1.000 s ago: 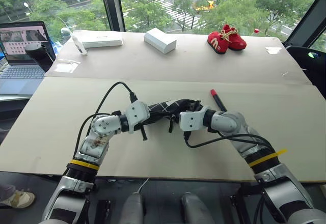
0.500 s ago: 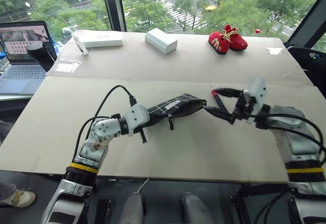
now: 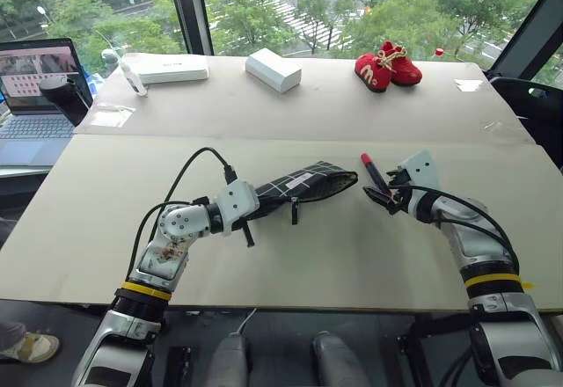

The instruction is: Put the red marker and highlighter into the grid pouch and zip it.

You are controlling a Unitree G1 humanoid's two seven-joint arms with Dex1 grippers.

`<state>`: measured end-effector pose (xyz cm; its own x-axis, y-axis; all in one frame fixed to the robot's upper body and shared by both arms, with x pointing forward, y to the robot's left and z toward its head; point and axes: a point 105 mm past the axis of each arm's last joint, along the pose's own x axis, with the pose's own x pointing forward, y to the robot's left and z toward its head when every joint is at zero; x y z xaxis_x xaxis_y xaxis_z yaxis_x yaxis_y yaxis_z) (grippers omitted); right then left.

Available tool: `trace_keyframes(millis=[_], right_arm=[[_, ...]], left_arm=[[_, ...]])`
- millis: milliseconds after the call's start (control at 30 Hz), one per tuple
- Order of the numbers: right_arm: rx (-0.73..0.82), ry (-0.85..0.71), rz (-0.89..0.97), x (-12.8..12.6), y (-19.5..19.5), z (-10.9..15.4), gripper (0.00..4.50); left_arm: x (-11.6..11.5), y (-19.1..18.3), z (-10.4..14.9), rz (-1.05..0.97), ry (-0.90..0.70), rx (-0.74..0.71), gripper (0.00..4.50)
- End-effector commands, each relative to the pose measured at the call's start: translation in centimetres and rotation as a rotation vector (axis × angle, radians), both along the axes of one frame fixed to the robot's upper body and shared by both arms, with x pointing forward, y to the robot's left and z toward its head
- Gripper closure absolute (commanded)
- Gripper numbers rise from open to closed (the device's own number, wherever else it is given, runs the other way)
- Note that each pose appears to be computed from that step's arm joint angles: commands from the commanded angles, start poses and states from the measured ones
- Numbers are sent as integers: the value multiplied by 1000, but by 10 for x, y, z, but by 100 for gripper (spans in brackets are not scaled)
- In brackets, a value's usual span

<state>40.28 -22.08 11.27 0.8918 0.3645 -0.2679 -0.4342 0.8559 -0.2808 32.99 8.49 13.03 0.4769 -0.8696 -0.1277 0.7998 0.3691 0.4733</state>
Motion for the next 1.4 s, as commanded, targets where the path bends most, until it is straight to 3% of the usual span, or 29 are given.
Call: trace_keyframes(millis=[33, 133, 167, 467, 533, 633, 733, 833, 1100, 1400], right_arm=[[-22, 10, -88, 8, -15, 2, 59], [3, 66, -133, 9, -22, -9, 59], [30, 87, -147, 9, -24, -12, 110], [110, 135, -116, 0, -21, -21, 387], [94, 92, -124, 2, -22, -14, 391], [56, -117, -77, 5, -17, 24, 391], [13, -315, 98, -9, 2, 67, 391], [-97, -405, 250, -28, 13, 85, 391], [-359, -468, 448, -59, 17, 103, 391], [-517, -394, 540, -73, 18, 82, 391]], left_arm=[[-2, -1, 11, -3, -43, -8, 450], [-1, -1, 12, -2, -46, -9, 450], [-1, -1, 13, 0, -47, -9, 450], [1, -1, 16, 2, -56, -13, 450], [0, -1, 16, 0, -55, -13, 450], [0, -2, 15, -1, -53, -14, 450], [-1, -1, 15, -2, -51, -14, 450], [-1, -1, 14, -3, -49, -13, 450], [-2, -1, 14, -7, -47, -9, 450], [-2, -2, 14, -12, -49, -6, 450]])
